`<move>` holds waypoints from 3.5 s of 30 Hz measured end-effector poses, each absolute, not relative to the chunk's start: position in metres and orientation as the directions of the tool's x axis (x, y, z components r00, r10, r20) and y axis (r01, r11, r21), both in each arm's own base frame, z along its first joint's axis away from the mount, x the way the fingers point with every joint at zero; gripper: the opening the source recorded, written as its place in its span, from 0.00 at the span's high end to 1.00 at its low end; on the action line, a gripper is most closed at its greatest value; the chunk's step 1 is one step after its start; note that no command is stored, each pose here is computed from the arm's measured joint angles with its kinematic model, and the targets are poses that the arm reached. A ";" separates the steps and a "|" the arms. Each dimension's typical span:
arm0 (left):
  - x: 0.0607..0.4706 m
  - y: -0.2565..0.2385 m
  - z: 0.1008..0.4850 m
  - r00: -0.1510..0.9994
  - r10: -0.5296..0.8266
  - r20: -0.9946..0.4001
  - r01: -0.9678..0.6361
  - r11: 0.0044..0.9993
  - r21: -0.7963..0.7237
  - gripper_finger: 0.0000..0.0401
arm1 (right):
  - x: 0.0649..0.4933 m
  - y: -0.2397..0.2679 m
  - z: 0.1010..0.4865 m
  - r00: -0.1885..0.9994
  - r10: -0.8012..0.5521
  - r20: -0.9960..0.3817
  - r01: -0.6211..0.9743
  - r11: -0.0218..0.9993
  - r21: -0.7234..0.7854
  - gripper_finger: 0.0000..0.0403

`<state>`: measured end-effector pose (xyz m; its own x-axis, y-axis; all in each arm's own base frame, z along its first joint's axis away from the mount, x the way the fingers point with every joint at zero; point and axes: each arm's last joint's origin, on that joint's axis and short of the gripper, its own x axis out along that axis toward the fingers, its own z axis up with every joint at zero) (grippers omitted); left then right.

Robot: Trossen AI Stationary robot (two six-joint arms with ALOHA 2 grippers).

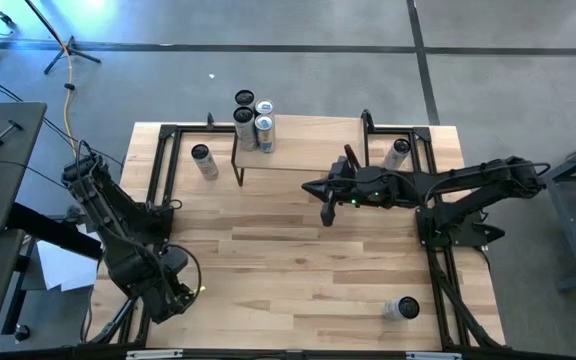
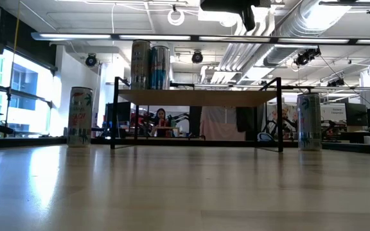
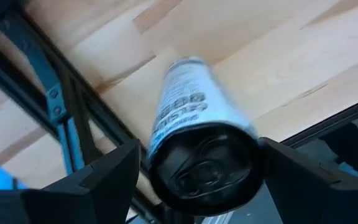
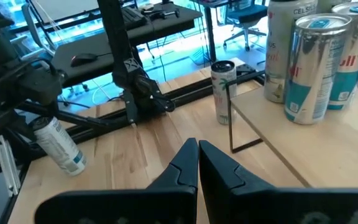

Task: Place canned beverage on shelf
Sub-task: Put the bottom left black soda can on the shelf

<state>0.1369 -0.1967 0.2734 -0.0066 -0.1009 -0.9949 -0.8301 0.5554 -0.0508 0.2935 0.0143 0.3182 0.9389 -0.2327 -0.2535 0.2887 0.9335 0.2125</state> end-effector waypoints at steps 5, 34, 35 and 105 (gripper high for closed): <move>0.136 -0.197 0.273 -0.018 -0.106 -0.994 -0.839 0.542 -0.043 0.26 | 0.293 0.014 0.318 0.938 -0.235 -0.255 0.287 0.938 0.194 1.00; 0.138 -0.198 0.255 0.008 -0.117 -0.993 -0.838 0.540 -0.071 0.26 | 0.293 0.014 0.318 0.938 -0.234 -0.255 0.286 0.939 0.190 1.00; 0.138 -0.198 0.255 0.011 -0.114 -0.993 -0.838 0.541 -0.071 0.26 | 0.293 0.014 0.319 0.938 -0.234 -0.255 0.286 0.939 0.190 1.00; 0.139 -0.200 0.256 0.006 -0.145 -0.989 -0.827 0.555 -0.087 0.35 | 0.293 0.014 0.319 0.938 -0.233 -0.256 0.287 0.937 0.197 1.00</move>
